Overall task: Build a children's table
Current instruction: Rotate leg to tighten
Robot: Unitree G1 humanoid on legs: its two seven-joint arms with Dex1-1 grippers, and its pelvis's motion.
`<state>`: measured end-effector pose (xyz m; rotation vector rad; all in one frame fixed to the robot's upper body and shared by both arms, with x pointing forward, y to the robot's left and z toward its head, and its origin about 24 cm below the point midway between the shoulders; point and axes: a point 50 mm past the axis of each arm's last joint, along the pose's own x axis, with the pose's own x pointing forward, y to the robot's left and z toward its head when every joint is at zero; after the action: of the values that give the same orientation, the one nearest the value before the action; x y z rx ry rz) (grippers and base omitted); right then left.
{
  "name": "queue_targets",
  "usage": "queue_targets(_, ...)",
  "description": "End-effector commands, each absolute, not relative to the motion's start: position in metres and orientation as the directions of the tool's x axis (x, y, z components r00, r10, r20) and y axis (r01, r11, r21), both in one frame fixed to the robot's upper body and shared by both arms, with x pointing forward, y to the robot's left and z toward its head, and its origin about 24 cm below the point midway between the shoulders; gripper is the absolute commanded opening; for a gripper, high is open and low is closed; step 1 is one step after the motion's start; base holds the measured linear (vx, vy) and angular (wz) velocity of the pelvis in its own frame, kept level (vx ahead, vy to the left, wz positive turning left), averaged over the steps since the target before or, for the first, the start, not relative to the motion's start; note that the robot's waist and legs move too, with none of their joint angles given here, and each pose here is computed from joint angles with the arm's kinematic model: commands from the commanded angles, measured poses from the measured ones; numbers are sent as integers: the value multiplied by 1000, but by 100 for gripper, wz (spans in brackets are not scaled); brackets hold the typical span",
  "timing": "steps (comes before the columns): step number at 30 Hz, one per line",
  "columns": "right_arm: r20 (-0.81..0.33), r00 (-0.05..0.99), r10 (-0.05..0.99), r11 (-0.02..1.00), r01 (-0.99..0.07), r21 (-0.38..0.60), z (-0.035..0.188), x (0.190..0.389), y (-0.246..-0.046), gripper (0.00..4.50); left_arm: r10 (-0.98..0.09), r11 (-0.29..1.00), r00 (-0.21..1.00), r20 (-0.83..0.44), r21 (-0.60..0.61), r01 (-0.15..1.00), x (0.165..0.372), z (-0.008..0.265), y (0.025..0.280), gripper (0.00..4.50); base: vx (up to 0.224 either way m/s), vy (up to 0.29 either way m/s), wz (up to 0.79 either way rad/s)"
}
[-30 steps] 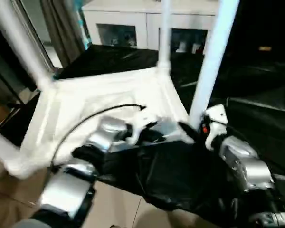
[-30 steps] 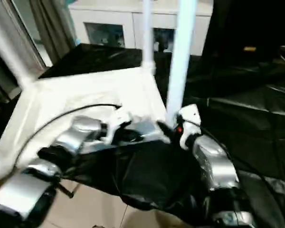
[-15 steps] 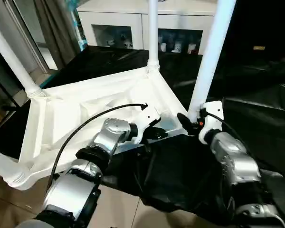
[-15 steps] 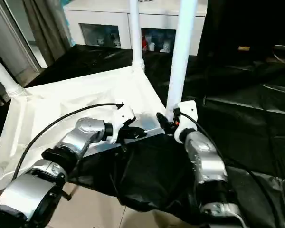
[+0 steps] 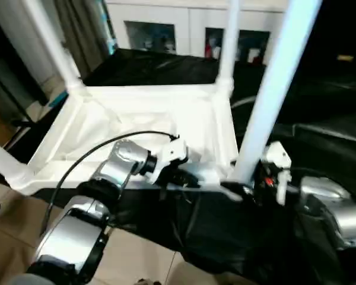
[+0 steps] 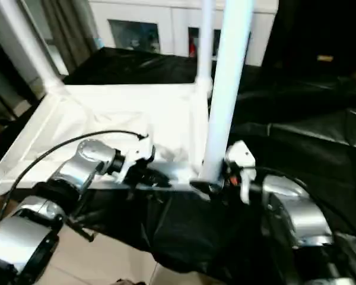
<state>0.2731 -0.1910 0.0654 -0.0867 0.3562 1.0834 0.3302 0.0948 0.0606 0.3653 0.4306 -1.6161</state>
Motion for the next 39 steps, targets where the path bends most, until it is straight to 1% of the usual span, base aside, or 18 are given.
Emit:
queue_targets(1,-343,382,858,446,-885,131,63,268,-191,352,-854,-124,-162,-494,-109,986,323,54,97,0,0,0,0)
queue_targets(4,-345,372,862,438,-889,135,63,268,-191,334,-854,-124,-163,-494,-111,986,323,54,98,0,0,0,0)
queue_targets(5,-346,367,864,434,-890,139,62,267,-190,316,-856,-123,-161,-492,-111,986,323,54,98,0,0,0,0)
queue_targets(11,-340,366,866,441,-880,176,52,262,-177,265,-873,-79,-112,-474,-90,993,323,52,92,0,0,0,0)
queue_targets(14,-337,439,833,514,-840,176,44,264,-171,256,-884,-11,-36,-466,-55,998,328,52,87,0,0,0,0)
queue_targets(16,-351,551,757,628,-763,155,35,272,-168,253,-889,58,40,-457,-25,998,332,53,79,0,0,0,0)
queue_targets(17,-351,551,757,628,-763,155,35,272,-168,253,-889,58,40,-457,-25,998,332,53,79,0,0,0,0)
queue_targets(18,-341,654,676,727,-669,158,27,280,-165,249,-889,112,96,-449,-10,994,336,53,70,0,0,0,0)
queue_targets(20,-313,718,621,783,-589,202,23,286,-158,247,-892,151,133,-432,-7,988,338,54,61,0,0,0,0)
queue_targets(21,-300,772,561,828,-513,227,21,293,-148,246,-894,189,175,-413,8,982,339,55,50,0,0,0,0)
queue_targets(24,-291,793,534,843,-478,246,20,297,-137,246,-899,208,196,-393,12,978,340,56,40,0,0,0,0)
queue_targets(29,-262,808,528,844,-466,266,21,301,-115,246,-910,196,193,-368,28,980,338,59,25,0,0,0,0)
queue_targets(30,-262,808,528,844,-466,266,21,301,-115,246,-910,196,193,-368,28,980,338,59,25,0,0,0,0)
queue_targets(31,-247,809,534,838,-467,282,22,301,-113,281,-911,188,187,-369,33,982,338,59,24,0,0,0,0)
queue_targets(33,-229,810,540,829,-463,314,23,302,-115,316,-912,171,174,-371,42,984,337,59,24,0,0,0,0)
queue_targets(34,-222,806,549,823,-474,311,25,301,-116,318,-913,161,167,-373,47,986,337,59,25,0,0,0,0)
queue_targets(36,-209,773,599,795,-543,272,31,298,-124,339,-908,143,159,-388,68,987,337,58,28,0,0,0,0)
queue_targets(39,-206,710,673,739,-631,236,39,290,-138,339,-901,135,159,-405,86,987,337,57,32,0,0,0,0)
